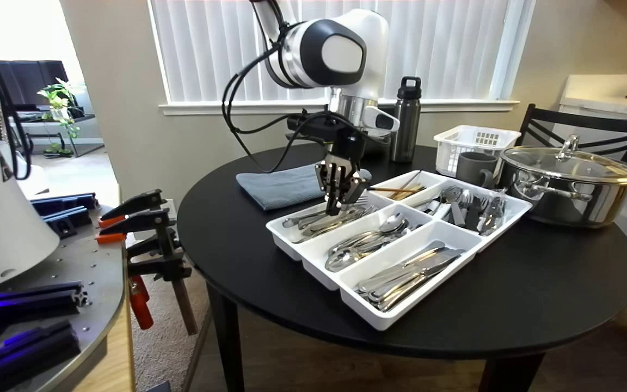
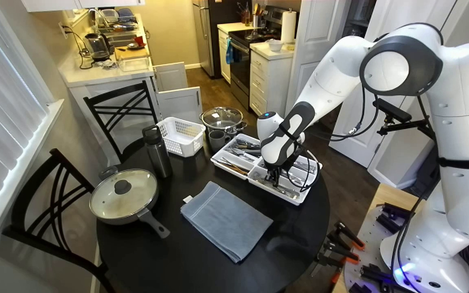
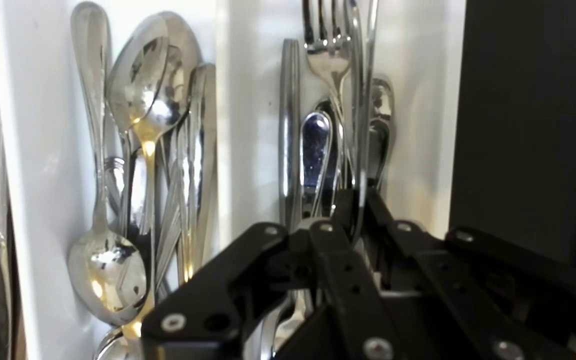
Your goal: Place one fork, spoon and knife from the cutlery holder on the blue towel.
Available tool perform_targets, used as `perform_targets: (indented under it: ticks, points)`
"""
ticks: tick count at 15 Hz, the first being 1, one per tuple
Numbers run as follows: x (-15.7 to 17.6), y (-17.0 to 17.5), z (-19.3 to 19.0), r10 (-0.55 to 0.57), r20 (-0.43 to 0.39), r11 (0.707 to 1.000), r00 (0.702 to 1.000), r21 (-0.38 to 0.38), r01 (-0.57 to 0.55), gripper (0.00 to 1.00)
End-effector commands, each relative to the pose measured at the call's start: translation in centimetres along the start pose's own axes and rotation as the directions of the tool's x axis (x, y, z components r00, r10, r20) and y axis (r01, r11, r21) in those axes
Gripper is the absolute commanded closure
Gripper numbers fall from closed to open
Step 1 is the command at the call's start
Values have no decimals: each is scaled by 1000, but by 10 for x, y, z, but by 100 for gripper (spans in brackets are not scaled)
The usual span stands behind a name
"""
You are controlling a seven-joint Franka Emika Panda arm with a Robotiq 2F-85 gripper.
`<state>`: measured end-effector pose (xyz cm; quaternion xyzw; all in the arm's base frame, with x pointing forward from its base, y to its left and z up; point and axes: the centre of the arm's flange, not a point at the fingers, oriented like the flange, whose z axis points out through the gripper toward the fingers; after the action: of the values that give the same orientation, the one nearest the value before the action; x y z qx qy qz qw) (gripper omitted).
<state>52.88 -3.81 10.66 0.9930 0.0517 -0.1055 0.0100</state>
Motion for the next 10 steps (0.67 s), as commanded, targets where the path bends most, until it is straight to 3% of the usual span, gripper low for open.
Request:
perform_targets:
  ticks: [1, 6, 7, 8, 10]
  points:
    - [8, -1, 13, 0, 20, 1000, 1000, -24, 1, 98]
    - [18, -2, 23, -8, 3, 1000, 1000, -18, 8, 98]
    - [19, -2, 22, -8, 2, 1000, 1000, -20, 8, 66]
    - [20, -2, 22, -13, -6, 1000, 1000, -25, 13, 96]
    - [20, -3, 26, -21, -4, 1000, 1000, -23, 20, 98]
